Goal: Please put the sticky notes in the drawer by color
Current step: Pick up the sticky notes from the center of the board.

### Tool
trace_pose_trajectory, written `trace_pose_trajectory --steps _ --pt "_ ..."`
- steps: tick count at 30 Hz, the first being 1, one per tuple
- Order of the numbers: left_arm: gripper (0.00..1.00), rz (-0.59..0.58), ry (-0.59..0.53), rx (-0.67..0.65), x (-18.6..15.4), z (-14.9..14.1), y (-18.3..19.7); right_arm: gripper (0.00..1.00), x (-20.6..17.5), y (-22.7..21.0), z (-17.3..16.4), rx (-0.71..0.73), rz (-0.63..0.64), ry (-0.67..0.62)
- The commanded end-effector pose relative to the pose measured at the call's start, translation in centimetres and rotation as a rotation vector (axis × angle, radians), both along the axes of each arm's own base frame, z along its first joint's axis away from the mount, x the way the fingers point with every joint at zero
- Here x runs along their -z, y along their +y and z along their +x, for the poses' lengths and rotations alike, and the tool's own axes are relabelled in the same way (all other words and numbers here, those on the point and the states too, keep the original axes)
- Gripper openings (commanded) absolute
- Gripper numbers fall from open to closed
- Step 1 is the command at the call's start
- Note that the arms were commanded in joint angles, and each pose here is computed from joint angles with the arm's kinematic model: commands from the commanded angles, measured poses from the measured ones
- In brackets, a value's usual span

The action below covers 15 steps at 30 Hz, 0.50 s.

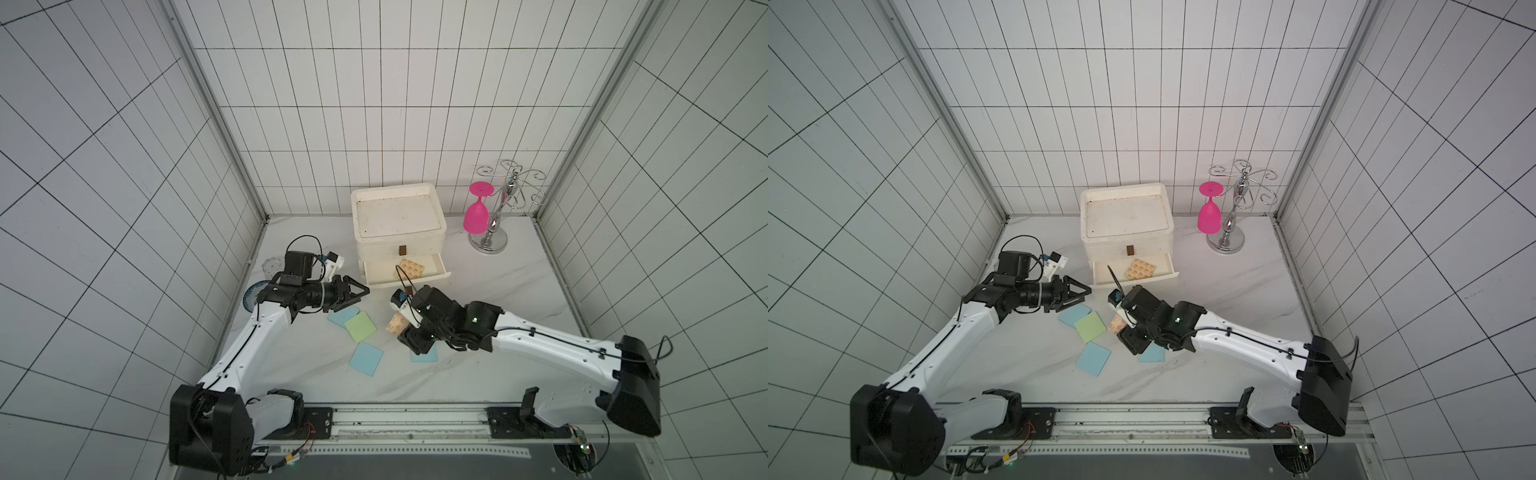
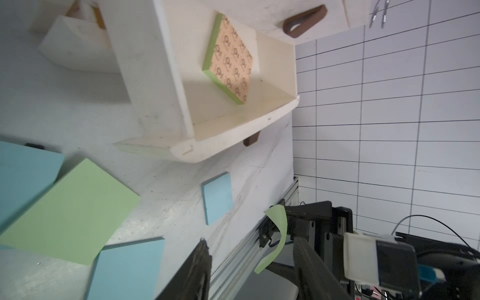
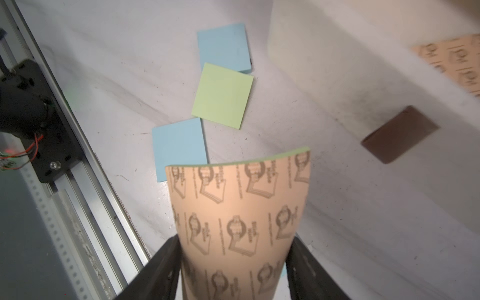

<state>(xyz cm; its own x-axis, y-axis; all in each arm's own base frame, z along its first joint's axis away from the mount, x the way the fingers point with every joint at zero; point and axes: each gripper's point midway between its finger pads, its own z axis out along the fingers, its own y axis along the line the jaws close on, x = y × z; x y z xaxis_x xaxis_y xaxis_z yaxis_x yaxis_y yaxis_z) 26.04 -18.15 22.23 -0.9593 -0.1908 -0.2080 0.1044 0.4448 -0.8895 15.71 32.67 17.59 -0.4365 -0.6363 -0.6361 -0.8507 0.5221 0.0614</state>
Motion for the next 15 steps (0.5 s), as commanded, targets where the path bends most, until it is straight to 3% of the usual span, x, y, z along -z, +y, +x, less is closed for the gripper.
trace_pose_trajectory --steps 1,6,15 --pt "0.53 -0.162 -0.057 0.088 -4.6 -1.5 -1.4 0.65 -1.1 -1.7 0.6 0.065 0.053 0.003" --pt "0.52 -0.218 -0.141 0.212 -7.7 -4.2 -4.8 0.65 -4.0 -2.1 1.0 0.098 0.168 0.014" --pt "0.47 -0.197 -0.137 0.27 -7.7 -5.0 -7.9 0.65 -7.4 -1.7 0.3 0.079 0.305 0.03"
